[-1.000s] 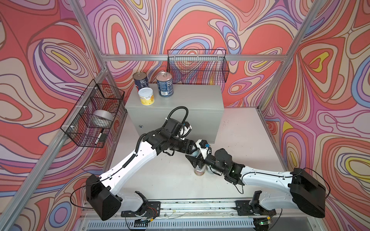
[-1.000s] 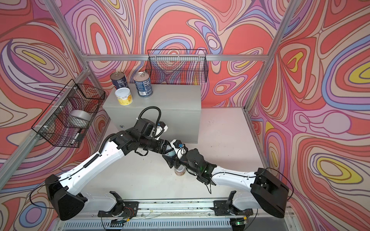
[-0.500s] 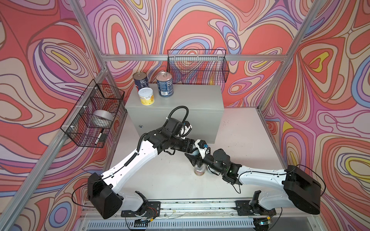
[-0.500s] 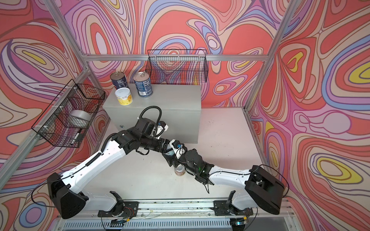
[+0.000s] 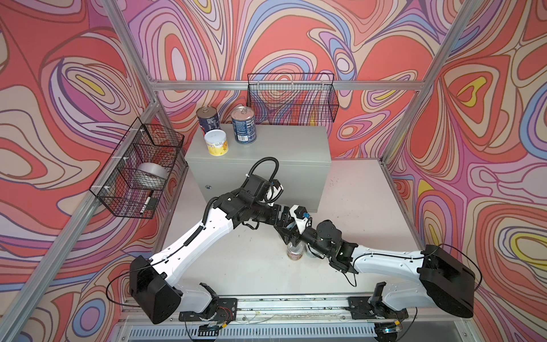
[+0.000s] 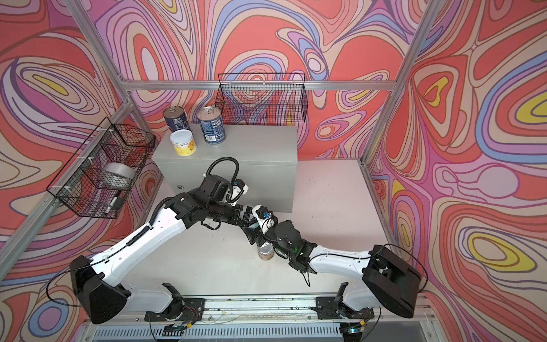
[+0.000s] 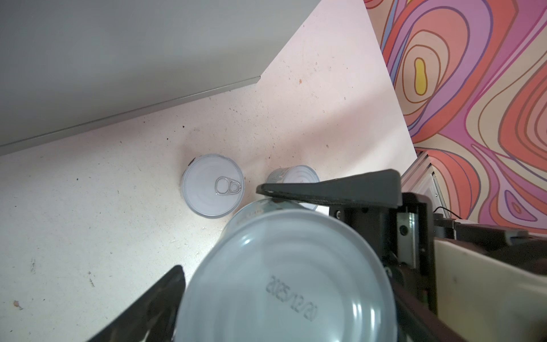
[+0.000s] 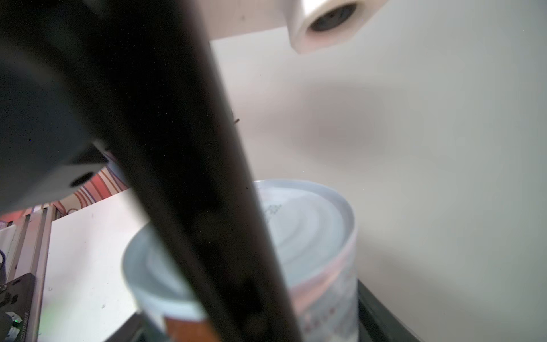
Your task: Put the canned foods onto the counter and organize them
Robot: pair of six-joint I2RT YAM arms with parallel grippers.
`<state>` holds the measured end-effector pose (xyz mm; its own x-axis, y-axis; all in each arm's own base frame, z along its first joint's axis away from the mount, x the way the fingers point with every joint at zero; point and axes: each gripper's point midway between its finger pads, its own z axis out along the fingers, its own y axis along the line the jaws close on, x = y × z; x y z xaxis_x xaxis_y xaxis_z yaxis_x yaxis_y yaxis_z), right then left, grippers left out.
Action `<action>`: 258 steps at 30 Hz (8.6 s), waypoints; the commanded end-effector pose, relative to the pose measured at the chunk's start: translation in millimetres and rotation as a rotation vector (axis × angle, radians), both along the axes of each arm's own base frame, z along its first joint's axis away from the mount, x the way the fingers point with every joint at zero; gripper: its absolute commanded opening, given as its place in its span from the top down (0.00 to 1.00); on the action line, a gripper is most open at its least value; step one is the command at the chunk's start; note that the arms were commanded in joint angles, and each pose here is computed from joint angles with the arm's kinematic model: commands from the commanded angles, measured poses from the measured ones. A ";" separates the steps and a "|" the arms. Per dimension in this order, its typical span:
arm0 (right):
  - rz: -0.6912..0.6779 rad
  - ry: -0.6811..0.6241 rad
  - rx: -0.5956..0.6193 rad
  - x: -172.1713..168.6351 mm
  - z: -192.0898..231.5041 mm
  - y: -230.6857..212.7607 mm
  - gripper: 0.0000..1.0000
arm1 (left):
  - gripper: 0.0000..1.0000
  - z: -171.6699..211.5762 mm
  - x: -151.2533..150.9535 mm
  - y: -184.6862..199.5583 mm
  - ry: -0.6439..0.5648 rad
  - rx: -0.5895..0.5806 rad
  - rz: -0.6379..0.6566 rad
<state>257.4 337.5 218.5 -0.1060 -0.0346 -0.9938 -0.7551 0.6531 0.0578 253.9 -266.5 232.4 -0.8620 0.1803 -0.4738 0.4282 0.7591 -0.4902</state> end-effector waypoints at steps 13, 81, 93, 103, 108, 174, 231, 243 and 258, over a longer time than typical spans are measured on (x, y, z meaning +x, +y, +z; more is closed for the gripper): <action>0.006 -0.061 0.067 -0.3 30.4 2.2 0.39 | 0.00 14.6 10.6 12.0 0.008 -0.065 0.070; 0.060 -0.090 0.256 -31.0 81.2 -26.3 0.42 | 0.16 -3.0 17.2 62.8 0.011 -0.199 0.299; 0.065 -0.090 0.241 -27.0 78.1 -19.1 0.42 | 0.22 8.1 15.3 52.6 0.021 -0.259 0.277; 0.038 -0.129 0.271 -23.7 90.6 -22.8 0.42 | 0.22 -12.0 13.8 59.6 0.041 -0.205 0.303; 0.032 -0.133 0.276 -24.5 92.4 -25.2 0.42 | 0.24 -10.9 15.6 58.3 0.038 -0.212 0.305; 0.114 -0.067 0.181 -7.4 42.4 23.8 0.41 | 0.26 12.6 16.4 68.7 -0.034 -0.186 0.336; -0.039 -0.129 0.315 12.6 66.4 5.0 0.42 | 0.16 34.9 28.8 24.1 -0.254 -0.513 0.493; -0.003 -0.122 0.315 11.7 62.0 14.4 0.41 | 0.38 39.5 32.6 21.8 -0.311 -0.493 0.472; -0.023 -0.097 0.291 13.6 51.9 11.6 0.11 | 0.57 63.9 31.8 16.6 -0.363 -0.480 0.411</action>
<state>273.9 347.7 251.9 -0.0358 0.2076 -0.9776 -0.7407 0.6512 0.1654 284.3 -245.9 265.2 -0.6290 -0.4130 -0.6587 0.2952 0.6569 -0.6938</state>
